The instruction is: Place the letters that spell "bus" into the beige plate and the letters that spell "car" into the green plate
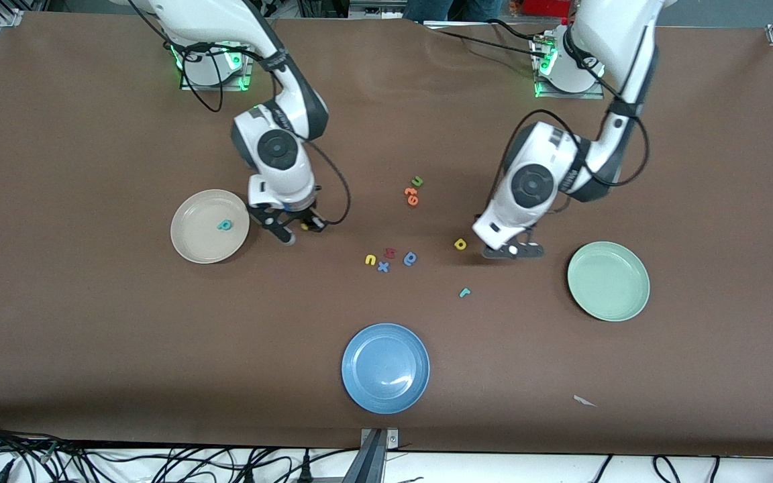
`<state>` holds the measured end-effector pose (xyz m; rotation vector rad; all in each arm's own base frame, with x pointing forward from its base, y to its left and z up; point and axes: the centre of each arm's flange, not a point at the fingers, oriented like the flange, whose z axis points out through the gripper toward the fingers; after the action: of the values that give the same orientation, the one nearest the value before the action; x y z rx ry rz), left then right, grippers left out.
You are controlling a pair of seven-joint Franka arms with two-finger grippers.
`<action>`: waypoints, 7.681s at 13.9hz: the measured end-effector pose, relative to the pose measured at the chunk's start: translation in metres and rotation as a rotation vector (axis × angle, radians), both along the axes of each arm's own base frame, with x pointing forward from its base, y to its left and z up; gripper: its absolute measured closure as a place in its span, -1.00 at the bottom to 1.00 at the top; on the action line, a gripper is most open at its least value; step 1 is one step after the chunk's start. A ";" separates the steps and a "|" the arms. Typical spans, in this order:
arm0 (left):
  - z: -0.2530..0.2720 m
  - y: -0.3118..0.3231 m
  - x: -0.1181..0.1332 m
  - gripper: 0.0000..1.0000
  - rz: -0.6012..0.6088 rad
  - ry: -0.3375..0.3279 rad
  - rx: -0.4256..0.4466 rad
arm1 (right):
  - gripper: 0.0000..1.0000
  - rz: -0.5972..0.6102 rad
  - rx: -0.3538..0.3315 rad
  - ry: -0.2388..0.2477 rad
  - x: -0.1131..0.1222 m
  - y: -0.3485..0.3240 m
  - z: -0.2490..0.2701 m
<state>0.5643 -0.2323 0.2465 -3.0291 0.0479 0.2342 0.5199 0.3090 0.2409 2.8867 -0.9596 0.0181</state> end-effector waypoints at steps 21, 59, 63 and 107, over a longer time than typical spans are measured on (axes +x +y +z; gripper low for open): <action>-0.022 0.059 0.080 -1.00 0.022 -0.018 -0.116 | -1.00 -0.377 0.089 0.000 0.058 -0.047 0.056; -0.073 -0.095 -0.026 0.38 0.276 -0.130 -0.102 | 0.50 -0.739 0.041 -0.104 0.059 0.134 -0.023; -0.059 -0.067 -0.005 0.38 0.208 -0.109 -0.071 | 0.50 -0.465 -0.132 0.055 0.072 0.061 0.009; -0.067 -0.086 0.096 -0.79 0.357 -0.153 -0.110 | -1.00 0.660 0.125 -0.010 0.067 -0.297 0.327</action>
<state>0.6601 -0.3184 0.1797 -3.1325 -0.5112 0.0252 0.5870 0.0125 0.5674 3.1703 0.0286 0.0221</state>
